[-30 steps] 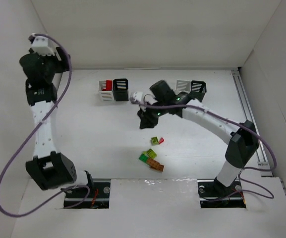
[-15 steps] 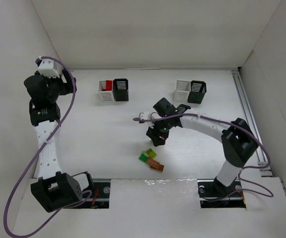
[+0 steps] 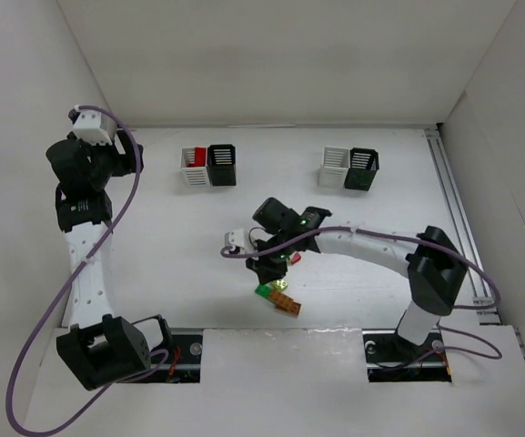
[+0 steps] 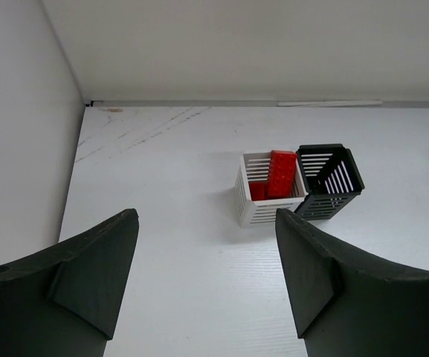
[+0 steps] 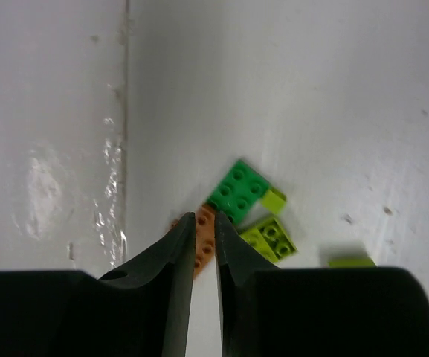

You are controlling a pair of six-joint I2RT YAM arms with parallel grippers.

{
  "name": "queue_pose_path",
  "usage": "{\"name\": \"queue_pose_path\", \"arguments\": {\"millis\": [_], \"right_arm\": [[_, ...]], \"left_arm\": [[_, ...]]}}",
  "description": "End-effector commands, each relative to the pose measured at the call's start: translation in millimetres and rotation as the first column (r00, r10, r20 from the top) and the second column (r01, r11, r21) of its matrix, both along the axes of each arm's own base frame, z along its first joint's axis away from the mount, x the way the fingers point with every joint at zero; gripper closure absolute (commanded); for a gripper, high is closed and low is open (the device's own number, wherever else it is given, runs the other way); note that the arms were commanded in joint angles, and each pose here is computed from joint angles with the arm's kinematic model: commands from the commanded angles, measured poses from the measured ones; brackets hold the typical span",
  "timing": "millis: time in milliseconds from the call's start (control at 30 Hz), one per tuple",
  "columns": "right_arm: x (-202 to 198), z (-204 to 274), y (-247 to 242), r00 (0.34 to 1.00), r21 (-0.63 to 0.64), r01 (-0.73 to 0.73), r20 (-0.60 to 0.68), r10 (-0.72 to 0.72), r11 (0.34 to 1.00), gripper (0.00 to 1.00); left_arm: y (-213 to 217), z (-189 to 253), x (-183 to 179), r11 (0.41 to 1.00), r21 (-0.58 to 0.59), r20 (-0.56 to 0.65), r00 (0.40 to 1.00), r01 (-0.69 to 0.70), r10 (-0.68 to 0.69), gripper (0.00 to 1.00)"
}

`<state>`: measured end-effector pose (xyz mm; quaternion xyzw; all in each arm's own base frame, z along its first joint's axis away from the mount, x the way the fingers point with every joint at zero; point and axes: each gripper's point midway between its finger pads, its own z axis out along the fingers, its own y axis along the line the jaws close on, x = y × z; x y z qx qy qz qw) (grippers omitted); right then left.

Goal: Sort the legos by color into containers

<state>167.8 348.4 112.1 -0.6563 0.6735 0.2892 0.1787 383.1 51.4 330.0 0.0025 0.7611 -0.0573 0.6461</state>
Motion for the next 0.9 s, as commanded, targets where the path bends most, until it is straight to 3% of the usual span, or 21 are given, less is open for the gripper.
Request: {"name": "queue_pose_path", "arguments": {"millis": [0, 167, 333, 667, 867], "right_arm": [[-20.3, -4.6, 23.0, 0.990, 0.033, -0.081, -0.111, 0.084, 0.996, 0.78], [-43.9, -32.7, 7.7, 0.949, -0.058, -0.189, -0.268, 0.168, 0.980, 0.80], [-53.3, -54.8, -8.1, 0.930, -0.121, -0.227, -0.323, 0.178, 0.966, 0.80], [-72.5, -72.1, -32.2, 0.902, -0.187, -0.303, -0.372, 0.218, 0.935, 0.80], [-62.0, -98.2, -43.5, 0.936, -0.261, -0.262, -0.303, 0.179, 0.929, 0.80]], "left_arm": [[-2.9, 14.6, -7.2, 1.000, 0.025, 0.046, 0.999, 0.008, -0.009, 0.29], [-4.1, 19.5, -12.2, 0.999, 0.040, 0.057, 0.998, 0.009, -0.011, 0.28], [-4.1, 15.2, -12.2, 0.999, 0.037, 0.048, 0.999, 0.009, -0.011, 0.28], [-2.4, 4.2, -7.1, 0.999, 0.031, 0.030, 0.999, 0.010, -0.011, 0.28], [-2.4, 4.2, -7.1, 0.999, 0.031, 0.030, 0.999, 0.010, -0.011, 0.28]]}}
